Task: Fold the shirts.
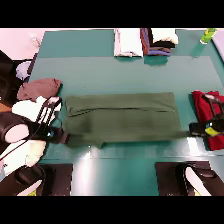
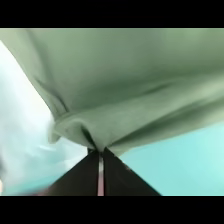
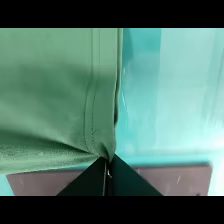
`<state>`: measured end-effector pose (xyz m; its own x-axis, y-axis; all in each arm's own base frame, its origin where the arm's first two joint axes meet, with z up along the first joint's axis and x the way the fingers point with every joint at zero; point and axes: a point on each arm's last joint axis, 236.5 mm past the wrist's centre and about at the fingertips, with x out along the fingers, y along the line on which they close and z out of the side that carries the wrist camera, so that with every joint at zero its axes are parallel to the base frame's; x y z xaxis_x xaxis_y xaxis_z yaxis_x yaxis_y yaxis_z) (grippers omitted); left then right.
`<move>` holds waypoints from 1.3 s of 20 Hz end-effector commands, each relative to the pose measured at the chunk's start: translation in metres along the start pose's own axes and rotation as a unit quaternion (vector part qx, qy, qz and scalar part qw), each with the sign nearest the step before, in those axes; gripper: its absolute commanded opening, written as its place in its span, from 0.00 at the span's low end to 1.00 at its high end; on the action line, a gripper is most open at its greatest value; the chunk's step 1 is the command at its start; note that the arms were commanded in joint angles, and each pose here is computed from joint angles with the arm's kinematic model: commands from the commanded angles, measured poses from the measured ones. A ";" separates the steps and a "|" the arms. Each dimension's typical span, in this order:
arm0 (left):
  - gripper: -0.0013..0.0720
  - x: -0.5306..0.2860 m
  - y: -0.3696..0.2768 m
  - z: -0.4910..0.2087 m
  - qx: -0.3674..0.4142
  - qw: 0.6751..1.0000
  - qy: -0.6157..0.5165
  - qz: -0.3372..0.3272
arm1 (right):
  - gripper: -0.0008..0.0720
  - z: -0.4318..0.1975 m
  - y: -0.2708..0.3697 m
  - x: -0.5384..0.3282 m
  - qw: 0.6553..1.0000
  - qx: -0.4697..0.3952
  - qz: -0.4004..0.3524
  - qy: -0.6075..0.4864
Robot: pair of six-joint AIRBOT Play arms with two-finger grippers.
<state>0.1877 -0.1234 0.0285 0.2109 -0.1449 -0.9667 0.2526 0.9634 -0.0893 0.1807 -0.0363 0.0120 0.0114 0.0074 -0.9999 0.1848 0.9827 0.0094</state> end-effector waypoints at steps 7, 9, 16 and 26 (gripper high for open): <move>0.05 0.037 0.071 0.193 0.003 0.990 -0.126 0.060 | 0.04 0.170 0.019 0.012 0.999 -0.032 0.000 -0.033; 0.05 0.052 0.081 0.211 0.005 0.990 -0.122 0.065 | 0.04 0.200 0.026 0.017 0.999 -0.032 0.001 -0.037; 0.06 0.085 0.070 0.230 0.011 0.992 -0.117 0.038 | 0.09 0.261 0.069 0.034 0.995 -0.024 0.082 -0.044; 0.05 0.056 0.052 0.221 -0.003 0.998 -0.069 0.010 | 0.84 0.246 0.034 0.023 0.995 -0.012 0.088 -0.033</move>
<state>0.4313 -0.1236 0.0204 0.3859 -0.1297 -0.9134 0.2400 0.9701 -0.0364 0.4496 -0.0361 0.0020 0.1507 0.1521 -0.9768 0.1138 0.9789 0.1699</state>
